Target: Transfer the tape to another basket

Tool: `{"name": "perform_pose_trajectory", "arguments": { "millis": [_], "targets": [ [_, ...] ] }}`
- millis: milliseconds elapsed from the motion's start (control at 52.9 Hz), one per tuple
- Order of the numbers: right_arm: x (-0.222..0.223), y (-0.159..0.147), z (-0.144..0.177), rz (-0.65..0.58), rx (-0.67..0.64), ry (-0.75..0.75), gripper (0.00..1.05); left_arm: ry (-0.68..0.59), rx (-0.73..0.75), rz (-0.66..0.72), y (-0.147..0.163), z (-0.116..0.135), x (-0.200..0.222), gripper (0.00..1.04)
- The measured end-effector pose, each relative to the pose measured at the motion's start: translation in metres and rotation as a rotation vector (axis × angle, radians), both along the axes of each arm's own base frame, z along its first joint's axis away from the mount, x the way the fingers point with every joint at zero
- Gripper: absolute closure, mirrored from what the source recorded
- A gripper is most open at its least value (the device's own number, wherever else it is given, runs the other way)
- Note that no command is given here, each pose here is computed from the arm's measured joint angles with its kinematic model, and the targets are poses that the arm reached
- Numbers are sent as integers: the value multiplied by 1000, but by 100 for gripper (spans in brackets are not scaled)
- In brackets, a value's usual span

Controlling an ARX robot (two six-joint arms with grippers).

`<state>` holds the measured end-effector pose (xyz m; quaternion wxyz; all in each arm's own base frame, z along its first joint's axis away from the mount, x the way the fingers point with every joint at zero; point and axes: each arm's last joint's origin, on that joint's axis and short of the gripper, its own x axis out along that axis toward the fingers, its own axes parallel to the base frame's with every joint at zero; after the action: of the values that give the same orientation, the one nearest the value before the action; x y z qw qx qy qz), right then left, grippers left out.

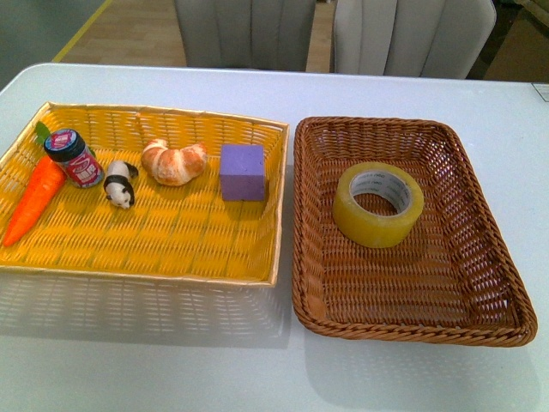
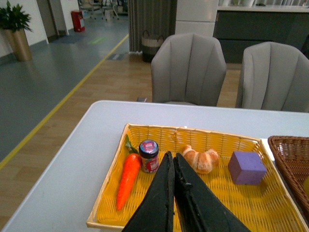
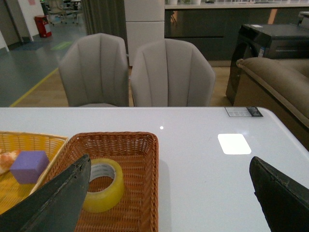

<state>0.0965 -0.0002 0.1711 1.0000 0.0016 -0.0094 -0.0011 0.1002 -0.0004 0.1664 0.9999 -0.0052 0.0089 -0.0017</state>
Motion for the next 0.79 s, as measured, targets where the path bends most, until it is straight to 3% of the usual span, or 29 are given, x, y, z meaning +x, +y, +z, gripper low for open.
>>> {"name": "perform_pose_trajectory", "arguments": {
  "millis": [302, 340, 605, 793],
  "targets": [
    [0, 0, 0, 0, 0, 0, 9, -17, 0, 0, 0, 1, -2, 103],
    [0, 0, 0, 0, 0, 0, 9, -17, 0, 0, 0, 1, -2, 99],
    [0, 0, 0, 0, 0, 0, 9, -17, 0, 0, 0, 1, -2, 53],
    [0, 0, 0, 0, 0, 0, 9, -17, 0, 0, 0, 1, -2, 14]
  ]
}}
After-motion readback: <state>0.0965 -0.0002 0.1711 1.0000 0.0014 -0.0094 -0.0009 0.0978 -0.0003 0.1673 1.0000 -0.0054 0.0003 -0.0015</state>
